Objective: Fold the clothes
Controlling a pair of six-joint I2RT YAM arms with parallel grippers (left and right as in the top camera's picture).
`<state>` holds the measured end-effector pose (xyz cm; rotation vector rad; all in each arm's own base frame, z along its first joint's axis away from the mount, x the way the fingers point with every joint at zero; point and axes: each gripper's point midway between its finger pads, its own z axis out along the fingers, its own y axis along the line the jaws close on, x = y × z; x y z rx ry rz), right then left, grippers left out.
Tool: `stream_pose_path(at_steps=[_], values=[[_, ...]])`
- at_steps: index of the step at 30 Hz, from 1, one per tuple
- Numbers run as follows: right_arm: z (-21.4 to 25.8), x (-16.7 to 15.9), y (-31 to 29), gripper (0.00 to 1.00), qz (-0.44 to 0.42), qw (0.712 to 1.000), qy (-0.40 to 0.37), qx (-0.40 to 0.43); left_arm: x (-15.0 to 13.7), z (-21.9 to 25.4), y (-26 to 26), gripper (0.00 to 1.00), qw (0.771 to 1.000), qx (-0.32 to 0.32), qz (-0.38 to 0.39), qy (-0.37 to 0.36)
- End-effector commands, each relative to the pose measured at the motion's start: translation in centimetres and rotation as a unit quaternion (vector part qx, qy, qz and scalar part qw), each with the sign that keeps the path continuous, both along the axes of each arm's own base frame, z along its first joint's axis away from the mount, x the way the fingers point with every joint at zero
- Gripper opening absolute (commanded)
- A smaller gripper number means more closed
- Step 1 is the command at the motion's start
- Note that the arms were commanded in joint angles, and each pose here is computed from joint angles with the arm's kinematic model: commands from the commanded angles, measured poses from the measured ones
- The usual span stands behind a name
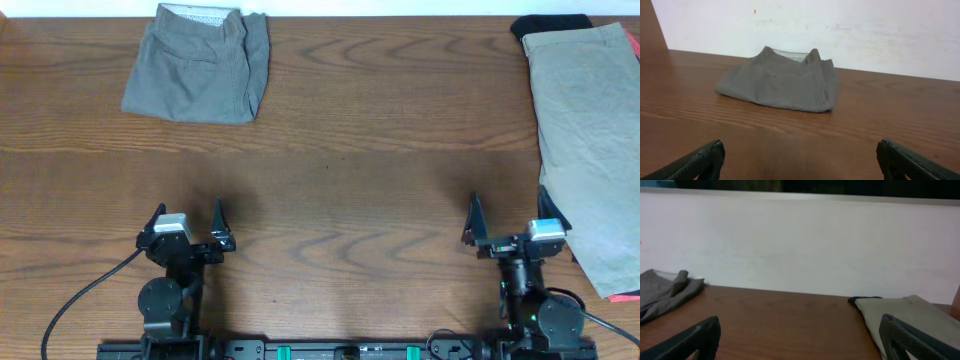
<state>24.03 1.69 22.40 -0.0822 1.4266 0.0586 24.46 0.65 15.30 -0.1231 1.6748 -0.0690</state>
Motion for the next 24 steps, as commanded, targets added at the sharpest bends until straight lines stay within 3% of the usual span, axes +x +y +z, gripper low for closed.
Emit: stream_pose_path(at_steps=[1, 8, 13, 24], values=[[-1.5, 0.3, -0.1, 0.99, -0.001, 1.0, 0.005, 0.004, -0.1, -1.5, 0.3, 0.98, 1.0, -0.002, 0.01, 0.021], [-3.2, 0.6, -1.5, 0.99, -0.03, 0.999, 0.036, 0.001, -0.1, -1.5, 0.3, 0.98, 1.0, -0.002, 0.01, 0.021], [-6.6, 0.6, -2.2, 0.99, -0.044, 0.993, 0.106, 0.005, -0.1, -1.5, 0.3, 0.98, 1.0, -0.002, 0.01, 0.021], [-6.6, 0.6, -2.2, 0.99, -0.043, 0.994, 0.105, 0.007, -0.1, -1.5, 0.3, 0.98, 1.0, -0.002, 0.01, 0.021]])
